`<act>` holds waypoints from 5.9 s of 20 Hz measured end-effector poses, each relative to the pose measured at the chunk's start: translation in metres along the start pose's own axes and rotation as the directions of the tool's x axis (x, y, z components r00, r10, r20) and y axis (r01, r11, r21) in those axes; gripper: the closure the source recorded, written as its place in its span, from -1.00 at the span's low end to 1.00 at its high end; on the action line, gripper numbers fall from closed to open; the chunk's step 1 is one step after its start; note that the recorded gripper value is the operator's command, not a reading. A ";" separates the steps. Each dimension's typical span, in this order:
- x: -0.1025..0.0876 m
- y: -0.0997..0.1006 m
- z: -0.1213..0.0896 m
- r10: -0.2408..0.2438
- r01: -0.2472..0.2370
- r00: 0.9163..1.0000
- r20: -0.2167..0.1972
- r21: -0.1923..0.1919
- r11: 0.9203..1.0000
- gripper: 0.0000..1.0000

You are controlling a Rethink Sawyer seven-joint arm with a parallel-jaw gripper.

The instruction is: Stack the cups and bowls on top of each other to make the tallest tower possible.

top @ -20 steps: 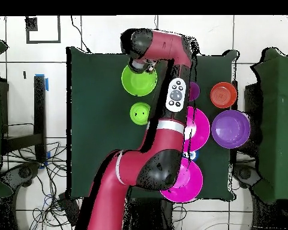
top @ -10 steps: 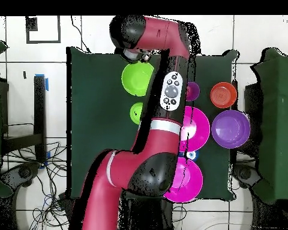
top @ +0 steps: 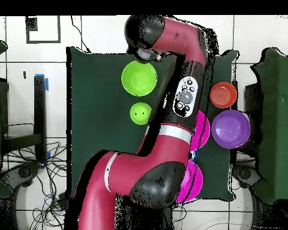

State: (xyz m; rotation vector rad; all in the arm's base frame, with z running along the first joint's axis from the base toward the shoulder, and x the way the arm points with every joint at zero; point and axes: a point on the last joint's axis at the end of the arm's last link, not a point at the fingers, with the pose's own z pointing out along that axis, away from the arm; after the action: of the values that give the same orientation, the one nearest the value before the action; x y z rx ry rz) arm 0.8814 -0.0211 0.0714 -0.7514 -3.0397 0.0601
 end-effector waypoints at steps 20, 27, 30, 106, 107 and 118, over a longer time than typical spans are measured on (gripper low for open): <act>0.017 -0.052 0.037 -0.067 0.066 0.997 -0.043 -0.023 0.998 -1.00; 0.022 -0.052 0.047 -0.079 0.079 0.996 -0.044 -0.013 0.997 -1.00; 0.024 -0.055 0.058 -0.091 0.091 0.995 -0.035 0.003 0.996 -1.00; 0.041 0.006 0.095 -0.169 0.155 0.978 -0.118 -0.120 0.981 1.00; 0.040 0.006 0.091 -0.170 0.156 0.979 -0.113 -0.119 0.981 1.00; 0.004 -0.006 0.001 -0.146 0.141 0.989 -0.026 -0.134 0.981 1.00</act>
State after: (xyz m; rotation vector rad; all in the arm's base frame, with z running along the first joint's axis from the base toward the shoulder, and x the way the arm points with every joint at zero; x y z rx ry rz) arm 0.8751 -0.0243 0.0705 -0.5293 -3.0772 -0.1549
